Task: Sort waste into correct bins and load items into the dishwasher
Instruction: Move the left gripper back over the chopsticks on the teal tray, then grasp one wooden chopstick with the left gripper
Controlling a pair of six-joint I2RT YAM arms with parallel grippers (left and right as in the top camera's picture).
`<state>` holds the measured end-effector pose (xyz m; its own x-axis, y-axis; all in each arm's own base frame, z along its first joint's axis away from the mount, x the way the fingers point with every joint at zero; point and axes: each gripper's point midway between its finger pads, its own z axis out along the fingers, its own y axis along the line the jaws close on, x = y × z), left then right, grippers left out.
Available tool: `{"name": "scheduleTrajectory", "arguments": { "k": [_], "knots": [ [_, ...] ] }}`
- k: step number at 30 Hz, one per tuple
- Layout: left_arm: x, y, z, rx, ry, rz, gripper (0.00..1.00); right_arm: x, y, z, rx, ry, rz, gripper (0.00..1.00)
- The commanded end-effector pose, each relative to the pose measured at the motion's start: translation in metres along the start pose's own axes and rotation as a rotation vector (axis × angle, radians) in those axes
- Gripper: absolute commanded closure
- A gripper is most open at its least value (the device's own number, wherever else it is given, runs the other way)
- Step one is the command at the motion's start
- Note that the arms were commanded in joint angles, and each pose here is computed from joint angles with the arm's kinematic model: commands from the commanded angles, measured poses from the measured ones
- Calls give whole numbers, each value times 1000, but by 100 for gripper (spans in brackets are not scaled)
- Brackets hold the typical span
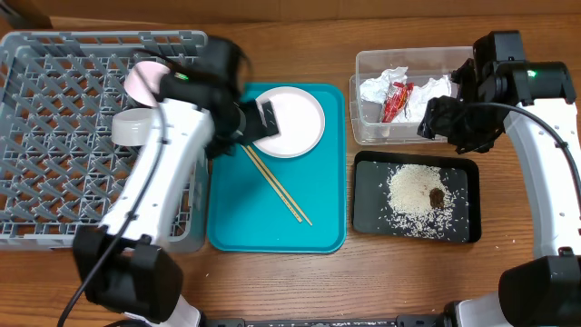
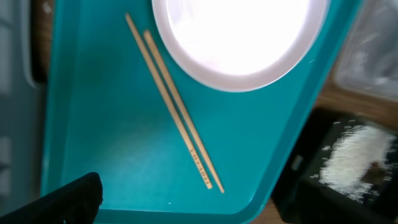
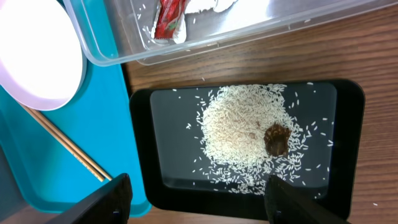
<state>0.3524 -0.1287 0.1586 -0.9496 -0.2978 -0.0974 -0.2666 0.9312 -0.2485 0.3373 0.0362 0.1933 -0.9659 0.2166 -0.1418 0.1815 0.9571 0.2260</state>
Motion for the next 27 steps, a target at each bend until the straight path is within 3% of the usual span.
{"name": "scheduleTrajectory", "arguments": {
  "k": [1, 10, 15, 27],
  "knots": [
    [18, 16, 41, -122, 10, -143, 0, -2, 5, -12, -14, -35, -18, 30],
    [34, 64, 93, -270, -30, -147, 5, -2, 5, -12, -14, -33, -18, 30],
    [31, 65, 107, -245, -52, -47, 7, -2, 5, -12, -14, -33, -18, 31],
    [31, 70, 111, -260, -63, -56, 9, -1, 5, -12, -13, -30, -17, 31]
  ]
}}
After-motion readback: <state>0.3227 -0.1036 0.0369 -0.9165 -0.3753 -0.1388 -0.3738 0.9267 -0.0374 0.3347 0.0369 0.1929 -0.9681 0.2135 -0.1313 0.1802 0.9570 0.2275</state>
